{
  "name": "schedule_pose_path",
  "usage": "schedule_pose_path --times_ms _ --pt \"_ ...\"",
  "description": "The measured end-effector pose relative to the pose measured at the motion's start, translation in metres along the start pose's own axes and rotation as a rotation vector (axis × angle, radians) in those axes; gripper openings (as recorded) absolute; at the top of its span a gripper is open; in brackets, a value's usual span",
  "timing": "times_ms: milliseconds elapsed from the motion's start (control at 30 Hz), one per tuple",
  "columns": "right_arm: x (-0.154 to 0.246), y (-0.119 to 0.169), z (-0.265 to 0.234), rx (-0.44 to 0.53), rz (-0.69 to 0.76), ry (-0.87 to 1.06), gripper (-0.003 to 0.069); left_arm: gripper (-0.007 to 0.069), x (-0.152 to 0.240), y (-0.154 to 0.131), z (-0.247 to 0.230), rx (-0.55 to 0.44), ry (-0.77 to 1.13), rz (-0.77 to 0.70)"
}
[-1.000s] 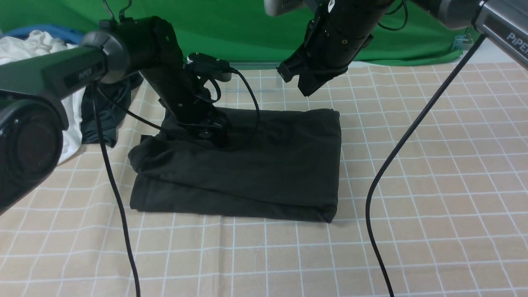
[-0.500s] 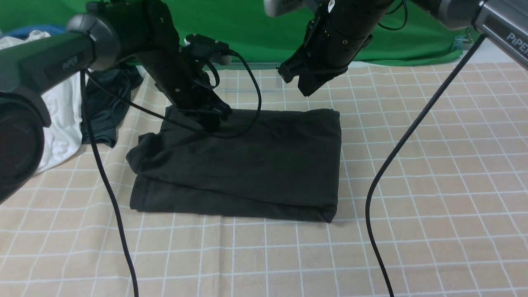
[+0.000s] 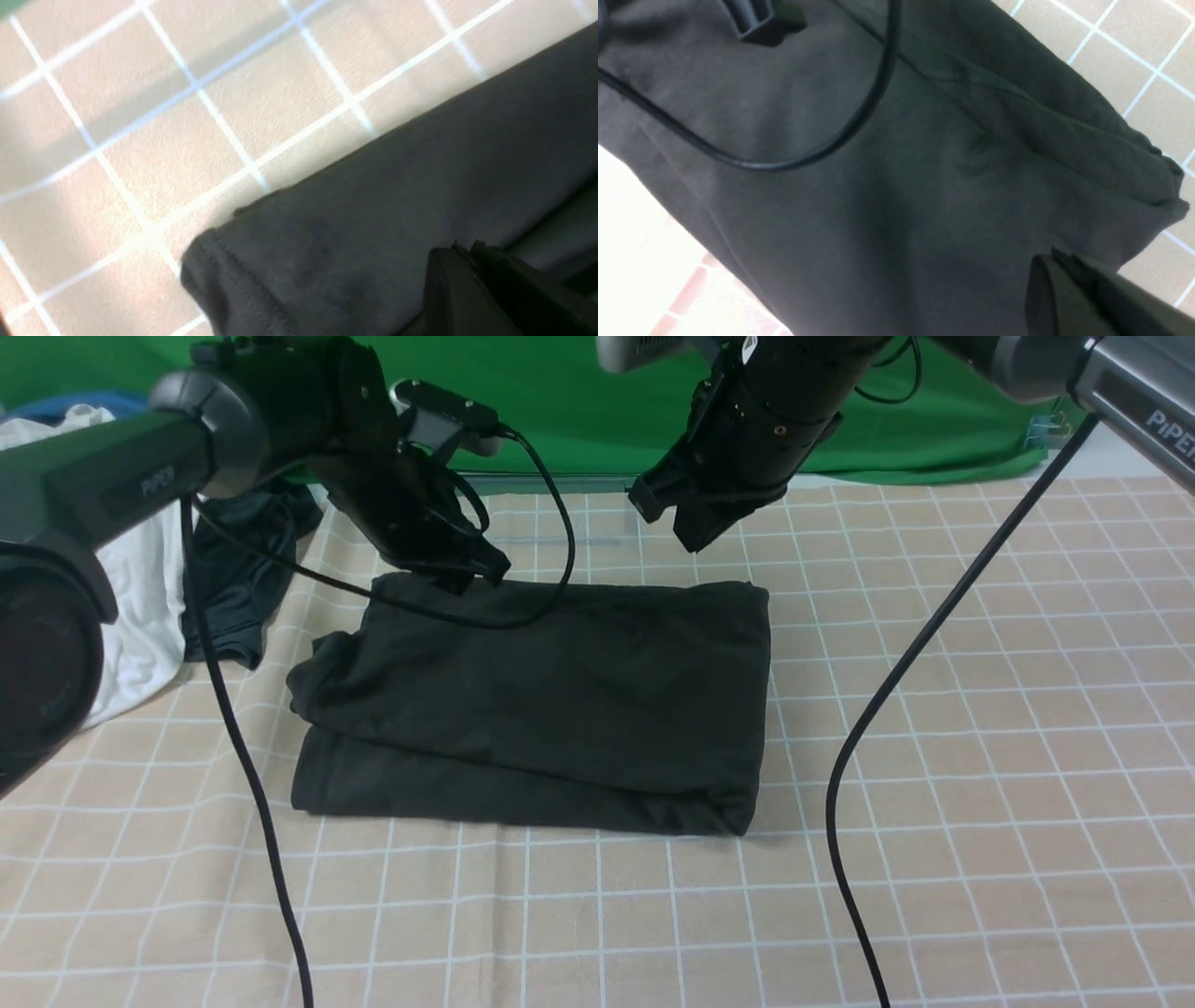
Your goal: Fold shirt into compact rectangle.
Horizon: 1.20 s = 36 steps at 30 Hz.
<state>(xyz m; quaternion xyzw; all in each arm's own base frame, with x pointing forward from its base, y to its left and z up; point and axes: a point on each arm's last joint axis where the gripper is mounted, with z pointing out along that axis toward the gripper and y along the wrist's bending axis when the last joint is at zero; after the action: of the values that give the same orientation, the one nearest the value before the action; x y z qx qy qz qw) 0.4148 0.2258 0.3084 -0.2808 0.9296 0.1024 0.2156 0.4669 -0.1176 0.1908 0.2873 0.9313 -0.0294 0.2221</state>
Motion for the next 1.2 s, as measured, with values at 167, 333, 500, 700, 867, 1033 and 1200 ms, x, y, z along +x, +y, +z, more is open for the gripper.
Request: schedule_pose_path --times_ms 167,333,500,700,867,1033,1200 --pt "0.000 0.000 -0.006 0.005 -0.003 -0.005 0.0076 0.0102 0.003 0.007 -0.015 -0.084 0.043 -0.062" --pt "-0.001 0.002 -0.024 0.009 -0.007 -0.040 0.0054 0.0107 0.004 0.004 -0.055 -0.069 0.077 -0.104" --pt "0.014 0.001 -0.022 0.003 0.007 0.016 0.0035 0.0034 0.025 -0.016 -0.082 0.021 0.057 -0.176" --pt "0.041 -0.001 0.009 -0.030 0.034 0.159 0.0035 0.0019 0.078 -0.023 -0.040 0.051 0.180 -0.279" --pt "0.054 -0.002 0.023 -0.040 0.044 0.221 0.0035 0.0019 0.113 -0.006 -0.025 0.069 0.211 -0.474" --pt "0.063 -0.001 0.031 -0.050 0.043 0.264 0.0035 0.0019 0.123 0.002 -0.026 0.098 0.196 -0.571" --pt "0.063 0.007 0.032 -0.131 0.043 0.255 0.0035 0.0019 0.125 0.000 -0.037 0.117 0.192 -0.526"
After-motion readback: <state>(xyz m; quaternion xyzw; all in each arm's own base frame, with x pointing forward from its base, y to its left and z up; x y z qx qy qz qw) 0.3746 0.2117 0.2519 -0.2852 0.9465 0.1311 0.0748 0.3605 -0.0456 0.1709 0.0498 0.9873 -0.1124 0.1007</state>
